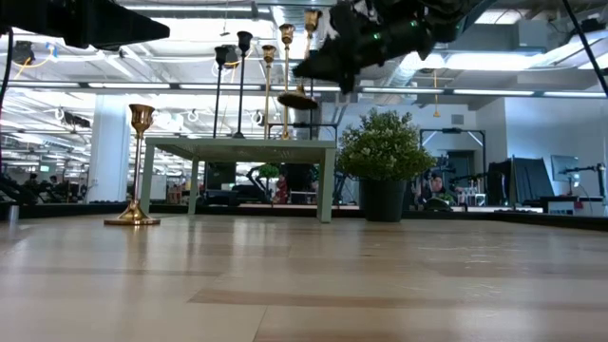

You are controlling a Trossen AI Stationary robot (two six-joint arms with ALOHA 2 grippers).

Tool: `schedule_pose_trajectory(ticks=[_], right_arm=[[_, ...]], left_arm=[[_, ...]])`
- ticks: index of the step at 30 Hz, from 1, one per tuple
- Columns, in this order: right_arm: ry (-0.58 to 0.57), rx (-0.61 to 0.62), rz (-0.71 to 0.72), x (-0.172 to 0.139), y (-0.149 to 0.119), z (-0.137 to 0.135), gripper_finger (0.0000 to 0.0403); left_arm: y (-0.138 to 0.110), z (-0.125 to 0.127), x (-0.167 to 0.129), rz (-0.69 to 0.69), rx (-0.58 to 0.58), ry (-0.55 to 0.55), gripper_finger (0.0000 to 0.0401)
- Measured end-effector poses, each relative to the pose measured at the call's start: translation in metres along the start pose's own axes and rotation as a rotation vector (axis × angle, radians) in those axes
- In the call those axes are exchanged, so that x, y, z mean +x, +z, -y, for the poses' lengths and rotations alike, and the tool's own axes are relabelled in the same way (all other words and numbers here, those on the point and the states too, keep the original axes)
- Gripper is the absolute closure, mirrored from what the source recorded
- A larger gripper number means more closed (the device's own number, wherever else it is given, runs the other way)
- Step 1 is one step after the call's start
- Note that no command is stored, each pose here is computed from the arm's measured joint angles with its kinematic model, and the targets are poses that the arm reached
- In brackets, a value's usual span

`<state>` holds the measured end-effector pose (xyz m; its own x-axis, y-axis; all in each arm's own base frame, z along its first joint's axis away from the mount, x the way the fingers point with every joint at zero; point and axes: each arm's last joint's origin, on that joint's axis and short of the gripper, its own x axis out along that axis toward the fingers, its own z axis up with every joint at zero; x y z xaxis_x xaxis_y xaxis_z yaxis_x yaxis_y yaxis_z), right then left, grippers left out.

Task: Pick & Place candle stick holders
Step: Put the gold candle holder on the shelf

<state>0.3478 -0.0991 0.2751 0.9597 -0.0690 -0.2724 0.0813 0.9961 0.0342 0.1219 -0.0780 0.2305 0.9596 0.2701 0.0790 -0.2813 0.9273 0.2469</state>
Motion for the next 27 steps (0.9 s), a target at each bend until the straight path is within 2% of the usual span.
schedule_pose_trajectory(ticks=[7, 11, 15, 17, 23, 27], right_arm=[[0.060, -0.050, -0.067, 0.035, 0.010, -0.007, 0.0402], [0.060, -0.054, -0.080, 0.057, 0.011, -0.002, 0.0402], [0.043, -0.049, -0.079, 0.062, 0.020, 0.006, 0.0402], [0.039, -0.040, -0.117, 0.062, 0.017, 0.007, 0.0402], [0.042, -0.064, -0.084, 0.061, 0.023, 0.005, 0.0402], [0.028, -0.067, -0.107, 0.064, 0.017, 0.007, 0.0402]], left_arm=[[0.000, 0.000, 0.000, 0.002, -0.003, 0.000, 0.0393], [0.000, 0.000, 0.000, 0.004, -0.006, 0.001, 0.0393], [0.001, 0.000, 0.000, 0.004, -0.007, 0.001, 0.0393], [0.001, 0.000, 0.000, 0.004, -0.007, 0.001, 0.0393], [0.001, 0.000, 0.000, 0.007, -0.007, -0.006, 0.0393], [0.001, 0.000, 0.000, 0.007, 0.001, -0.006, 0.0393]])
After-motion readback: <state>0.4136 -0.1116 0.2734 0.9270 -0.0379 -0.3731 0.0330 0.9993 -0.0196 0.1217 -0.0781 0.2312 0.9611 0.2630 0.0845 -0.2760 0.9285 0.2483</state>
